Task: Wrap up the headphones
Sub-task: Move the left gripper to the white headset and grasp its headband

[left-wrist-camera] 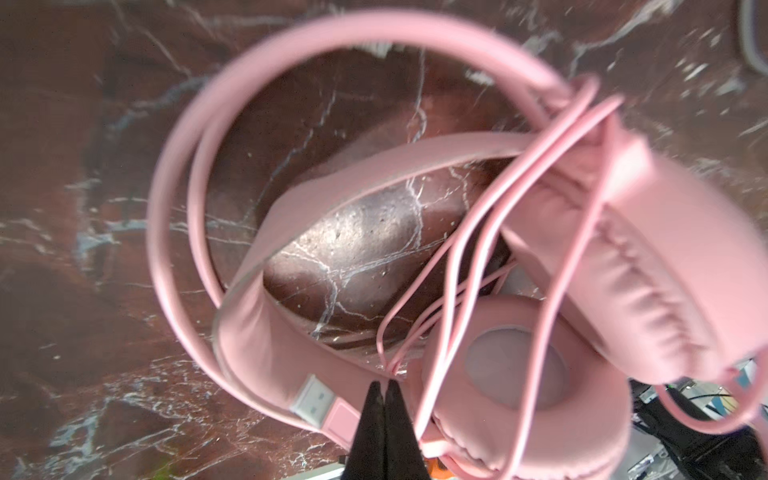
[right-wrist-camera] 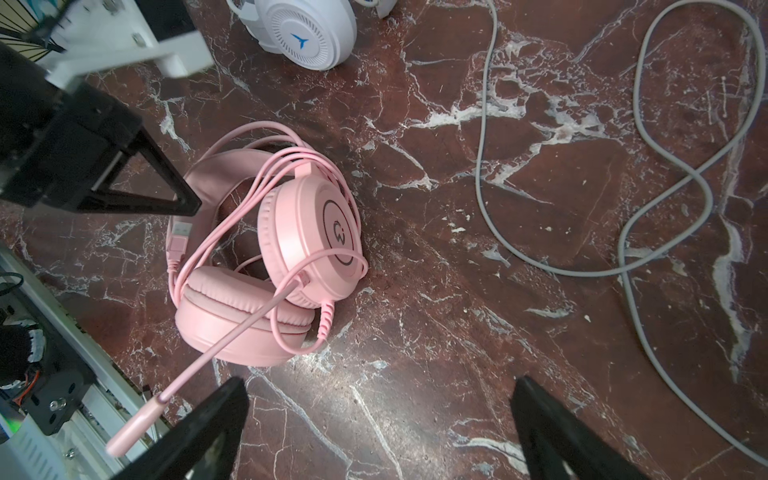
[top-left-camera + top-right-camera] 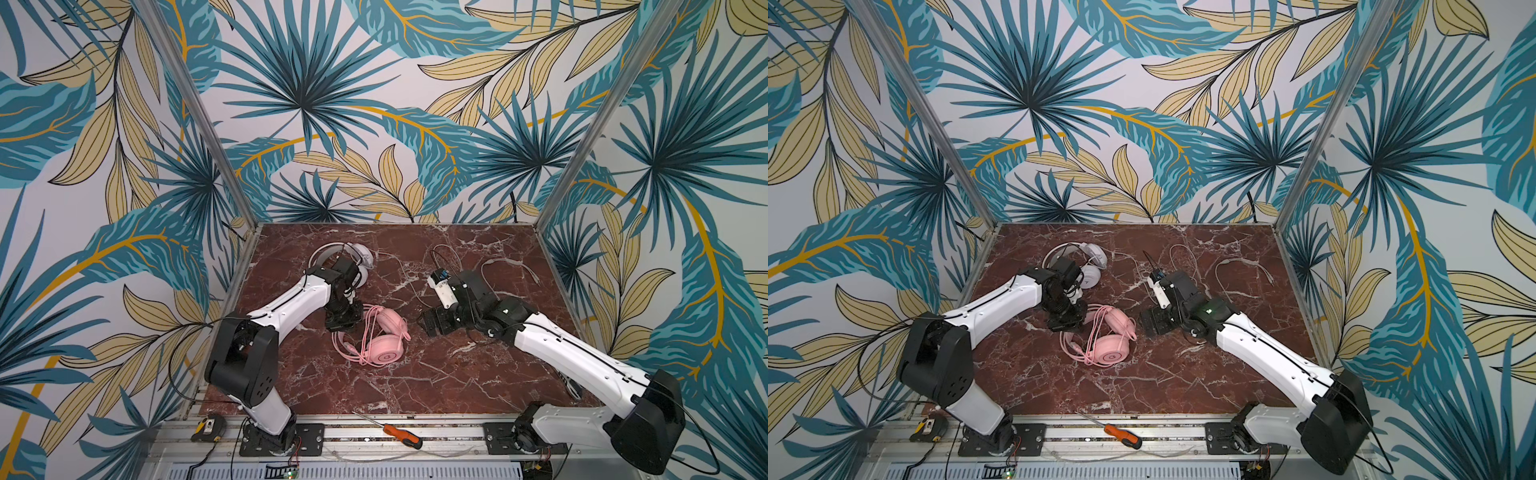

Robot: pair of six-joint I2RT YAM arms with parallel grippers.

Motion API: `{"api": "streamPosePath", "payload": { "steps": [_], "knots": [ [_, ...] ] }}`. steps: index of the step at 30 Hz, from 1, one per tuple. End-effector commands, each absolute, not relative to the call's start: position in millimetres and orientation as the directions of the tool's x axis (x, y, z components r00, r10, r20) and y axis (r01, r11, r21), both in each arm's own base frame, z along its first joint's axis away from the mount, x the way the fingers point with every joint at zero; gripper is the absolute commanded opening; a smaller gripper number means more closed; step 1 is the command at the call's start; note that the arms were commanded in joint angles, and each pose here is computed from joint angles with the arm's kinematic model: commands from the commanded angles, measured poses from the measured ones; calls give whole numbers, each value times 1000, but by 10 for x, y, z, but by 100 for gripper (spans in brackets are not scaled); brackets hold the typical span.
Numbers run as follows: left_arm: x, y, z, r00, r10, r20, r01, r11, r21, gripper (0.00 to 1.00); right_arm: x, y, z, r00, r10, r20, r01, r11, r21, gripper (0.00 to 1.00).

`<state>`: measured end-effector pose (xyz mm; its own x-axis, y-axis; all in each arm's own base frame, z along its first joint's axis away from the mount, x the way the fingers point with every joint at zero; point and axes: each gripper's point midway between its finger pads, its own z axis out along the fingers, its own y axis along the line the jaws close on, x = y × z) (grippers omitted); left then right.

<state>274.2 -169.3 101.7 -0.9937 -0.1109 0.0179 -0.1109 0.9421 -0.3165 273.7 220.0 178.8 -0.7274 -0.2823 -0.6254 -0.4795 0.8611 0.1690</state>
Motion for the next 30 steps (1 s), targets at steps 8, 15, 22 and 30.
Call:
{"api": "streamPosePath", "payload": {
  "steps": [8, 15, 22, 30],
  "knots": [
    [3550, -1012, 1812, -906, -309, -289, -212, 923, -321, 55, 2841, 2185, 1893, -689, -272, -672, -476, 869, 137, 100],
    [4172, -559, 1807, -883, -325, -338, -237, 931, -278, 88, 2985, 2207, 2034, -654, -258, -711, -464, 879, 108, 100],
    [4783, -159, 1349, -899, -303, -317, -250, 948, -199, 92, 3085, 2213, 2122, -633, -251, -732, -451, 889, 85, 100],
    [5256, 35, 807, -917, -270, -292, -236, 961, -147, 86, 3138, 2123, 2115, -634, -262, -728, -417, 908, 36, 100]
  ]
}}
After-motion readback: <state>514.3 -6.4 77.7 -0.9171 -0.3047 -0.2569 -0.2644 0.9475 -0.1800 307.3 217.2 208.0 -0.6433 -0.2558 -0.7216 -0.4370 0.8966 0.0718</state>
